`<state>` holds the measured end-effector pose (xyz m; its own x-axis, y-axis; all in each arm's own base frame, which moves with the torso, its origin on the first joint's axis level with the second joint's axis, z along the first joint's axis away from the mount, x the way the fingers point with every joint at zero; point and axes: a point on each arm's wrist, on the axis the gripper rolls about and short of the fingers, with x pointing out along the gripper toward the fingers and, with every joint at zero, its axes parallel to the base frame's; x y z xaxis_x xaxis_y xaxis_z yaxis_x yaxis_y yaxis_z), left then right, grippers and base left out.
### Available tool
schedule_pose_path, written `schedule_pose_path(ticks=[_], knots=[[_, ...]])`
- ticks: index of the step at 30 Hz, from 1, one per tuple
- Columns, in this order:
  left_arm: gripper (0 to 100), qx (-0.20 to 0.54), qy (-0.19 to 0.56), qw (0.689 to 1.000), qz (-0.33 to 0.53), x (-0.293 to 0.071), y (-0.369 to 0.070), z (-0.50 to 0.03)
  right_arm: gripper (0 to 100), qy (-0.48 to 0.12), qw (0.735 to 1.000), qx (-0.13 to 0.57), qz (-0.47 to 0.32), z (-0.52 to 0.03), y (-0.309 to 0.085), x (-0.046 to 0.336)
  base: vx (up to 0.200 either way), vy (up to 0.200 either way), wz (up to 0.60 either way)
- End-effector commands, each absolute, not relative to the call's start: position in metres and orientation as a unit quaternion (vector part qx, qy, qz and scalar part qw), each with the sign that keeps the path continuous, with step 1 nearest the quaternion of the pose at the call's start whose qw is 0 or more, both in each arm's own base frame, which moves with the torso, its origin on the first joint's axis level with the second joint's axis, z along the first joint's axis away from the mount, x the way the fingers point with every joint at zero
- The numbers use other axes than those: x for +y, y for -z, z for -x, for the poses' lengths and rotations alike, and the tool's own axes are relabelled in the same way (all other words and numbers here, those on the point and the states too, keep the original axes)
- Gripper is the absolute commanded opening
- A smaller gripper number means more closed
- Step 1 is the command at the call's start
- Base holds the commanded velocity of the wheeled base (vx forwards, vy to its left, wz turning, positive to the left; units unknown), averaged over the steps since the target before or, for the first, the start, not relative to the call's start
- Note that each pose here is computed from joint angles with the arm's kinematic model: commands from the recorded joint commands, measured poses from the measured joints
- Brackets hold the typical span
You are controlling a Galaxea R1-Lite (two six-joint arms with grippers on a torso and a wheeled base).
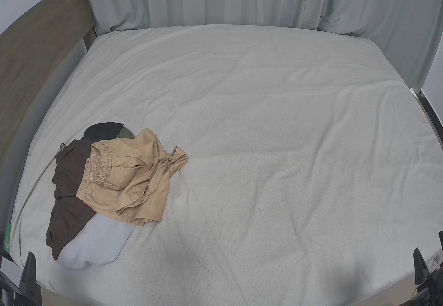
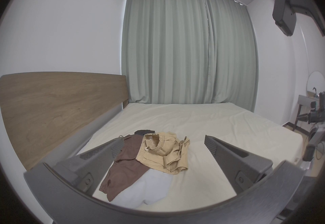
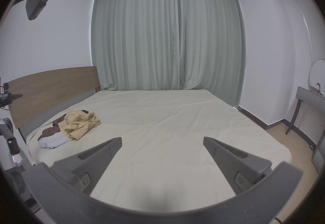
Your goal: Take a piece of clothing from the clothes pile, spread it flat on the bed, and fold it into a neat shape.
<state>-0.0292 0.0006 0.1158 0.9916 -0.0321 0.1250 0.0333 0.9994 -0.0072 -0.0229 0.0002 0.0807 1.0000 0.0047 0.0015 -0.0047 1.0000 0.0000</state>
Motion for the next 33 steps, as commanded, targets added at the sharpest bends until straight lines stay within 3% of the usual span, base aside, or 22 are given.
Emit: schedule_pose_path(ticks=[1, 9, 33], knots=[[100, -0.045, 0.037, 0.998, 0.017, 0.001, -0.127, 0.024, 100, -0.003, 1.0, 0.0, 0.0, 0.023, -0.075, 0.0, 0.0, 0.0, 0.0], [100, -0.031, 0.058, 0.996, 0.056, 0.001, -0.153, 0.016, 100, -0.002, 1.0, 0.0, 0.0, 0.023, -0.075, 0.0, 0.0, 0.0, 0.0], [100, 0.054, 0.102, 0.989, 0.091, -0.004, -0.163, -0.014, 100, -0.003, 1.0, 0.0, 0.0, 0.023, -0.075, 0.0, 0.0, 0.0, 0.0]])
